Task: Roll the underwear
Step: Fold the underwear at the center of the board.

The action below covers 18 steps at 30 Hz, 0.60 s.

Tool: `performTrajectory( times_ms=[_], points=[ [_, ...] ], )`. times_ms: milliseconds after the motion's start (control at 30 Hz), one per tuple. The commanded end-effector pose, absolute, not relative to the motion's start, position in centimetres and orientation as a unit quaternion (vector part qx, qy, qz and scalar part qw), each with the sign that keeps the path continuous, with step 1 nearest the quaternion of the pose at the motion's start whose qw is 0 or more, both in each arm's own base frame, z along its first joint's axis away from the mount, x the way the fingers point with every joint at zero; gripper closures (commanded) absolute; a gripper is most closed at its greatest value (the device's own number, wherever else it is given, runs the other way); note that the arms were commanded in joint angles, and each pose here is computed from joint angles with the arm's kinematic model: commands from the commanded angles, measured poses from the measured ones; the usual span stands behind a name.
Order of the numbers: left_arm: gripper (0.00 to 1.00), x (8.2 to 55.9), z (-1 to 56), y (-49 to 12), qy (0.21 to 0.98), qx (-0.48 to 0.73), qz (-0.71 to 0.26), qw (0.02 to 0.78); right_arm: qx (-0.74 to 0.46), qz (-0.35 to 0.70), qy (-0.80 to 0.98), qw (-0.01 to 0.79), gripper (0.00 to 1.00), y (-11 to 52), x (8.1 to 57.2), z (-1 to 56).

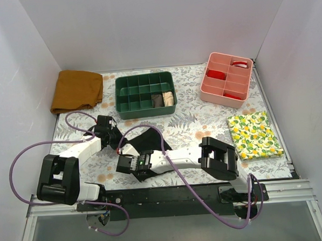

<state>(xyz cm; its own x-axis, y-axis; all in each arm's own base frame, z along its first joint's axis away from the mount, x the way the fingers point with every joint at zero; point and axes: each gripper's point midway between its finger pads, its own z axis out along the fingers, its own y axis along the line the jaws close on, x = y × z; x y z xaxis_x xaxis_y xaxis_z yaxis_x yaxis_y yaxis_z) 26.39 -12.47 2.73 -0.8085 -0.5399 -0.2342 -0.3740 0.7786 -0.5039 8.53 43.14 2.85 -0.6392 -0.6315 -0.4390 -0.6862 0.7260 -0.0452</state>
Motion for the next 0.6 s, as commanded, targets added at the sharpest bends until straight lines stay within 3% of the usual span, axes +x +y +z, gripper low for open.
performTrajectory(
  times_ms=[0, 267, 567],
  points=[
    [1.0, 26.5, 4.7, -12.2, 0.918, -0.246, -0.231, 0.21, -0.354, 0.096, 0.897, 0.246, 0.98, 43.0, 8.9, 5.5],
    [1.0, 26.2, 7.5, -11.6, 0.905, -0.258, -0.233, 0.246, -0.361, 0.223, 0.875, 0.233, 0.99, 41.5, 7.7, 8.3],
    [1.0, 23.8, 6.3, -11.2, 0.921, -0.254, -0.211, 0.205, -0.375, 0.321, 0.846, 0.203, 0.98, 40.5, 6.3, 9.1]
  ],
)
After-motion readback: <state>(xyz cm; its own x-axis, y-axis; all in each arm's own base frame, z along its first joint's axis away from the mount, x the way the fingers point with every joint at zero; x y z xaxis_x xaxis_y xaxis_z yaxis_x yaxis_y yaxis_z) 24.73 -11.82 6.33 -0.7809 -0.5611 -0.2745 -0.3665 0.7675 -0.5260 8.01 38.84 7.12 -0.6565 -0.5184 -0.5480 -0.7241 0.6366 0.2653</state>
